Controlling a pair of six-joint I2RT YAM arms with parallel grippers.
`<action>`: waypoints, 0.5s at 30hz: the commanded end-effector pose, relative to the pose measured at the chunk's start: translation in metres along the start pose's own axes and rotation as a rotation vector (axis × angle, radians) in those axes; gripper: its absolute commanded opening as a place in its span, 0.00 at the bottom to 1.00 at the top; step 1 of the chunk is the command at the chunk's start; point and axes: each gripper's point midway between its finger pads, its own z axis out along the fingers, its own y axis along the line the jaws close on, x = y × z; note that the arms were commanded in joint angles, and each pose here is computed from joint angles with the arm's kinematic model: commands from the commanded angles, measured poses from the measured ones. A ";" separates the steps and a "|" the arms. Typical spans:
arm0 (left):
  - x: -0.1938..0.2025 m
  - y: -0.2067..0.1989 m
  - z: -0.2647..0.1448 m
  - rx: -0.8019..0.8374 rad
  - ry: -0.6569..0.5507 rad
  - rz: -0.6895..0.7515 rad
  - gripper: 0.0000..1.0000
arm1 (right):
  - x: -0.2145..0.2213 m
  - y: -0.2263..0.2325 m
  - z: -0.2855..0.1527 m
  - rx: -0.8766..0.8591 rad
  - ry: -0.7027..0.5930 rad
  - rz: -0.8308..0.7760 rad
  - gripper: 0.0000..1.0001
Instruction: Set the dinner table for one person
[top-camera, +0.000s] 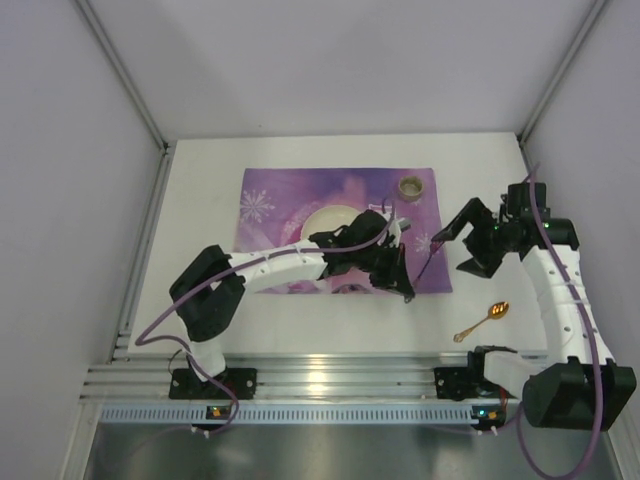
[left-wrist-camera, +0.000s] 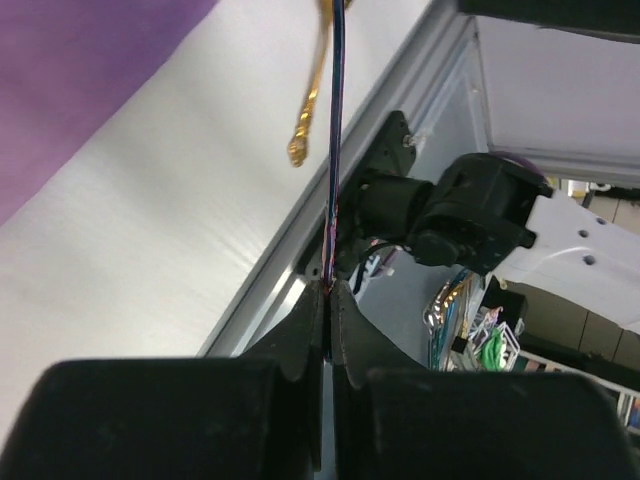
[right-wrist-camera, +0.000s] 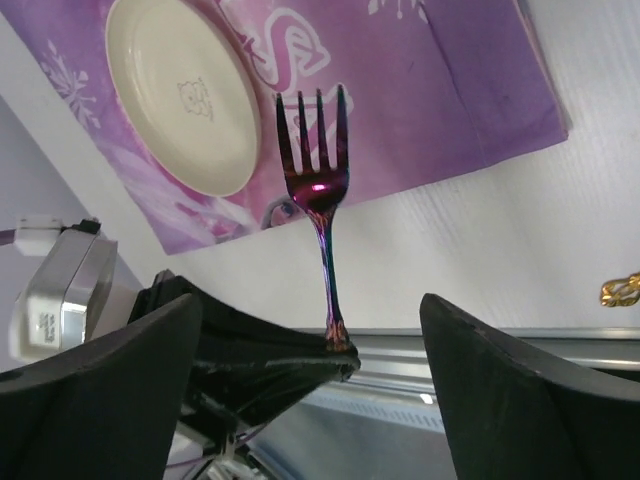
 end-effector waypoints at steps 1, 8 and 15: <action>-0.013 0.014 -0.032 -0.057 -0.076 0.003 0.00 | -0.007 0.025 -0.011 -0.088 -0.032 -0.058 0.94; -0.028 0.069 -0.098 -0.167 -0.185 -0.079 0.00 | -0.007 0.036 -0.016 -0.118 -0.042 -0.097 1.00; -0.046 0.156 -0.202 -0.328 -0.333 -0.216 0.00 | 0.002 0.034 -0.008 -0.134 -0.008 -0.102 1.00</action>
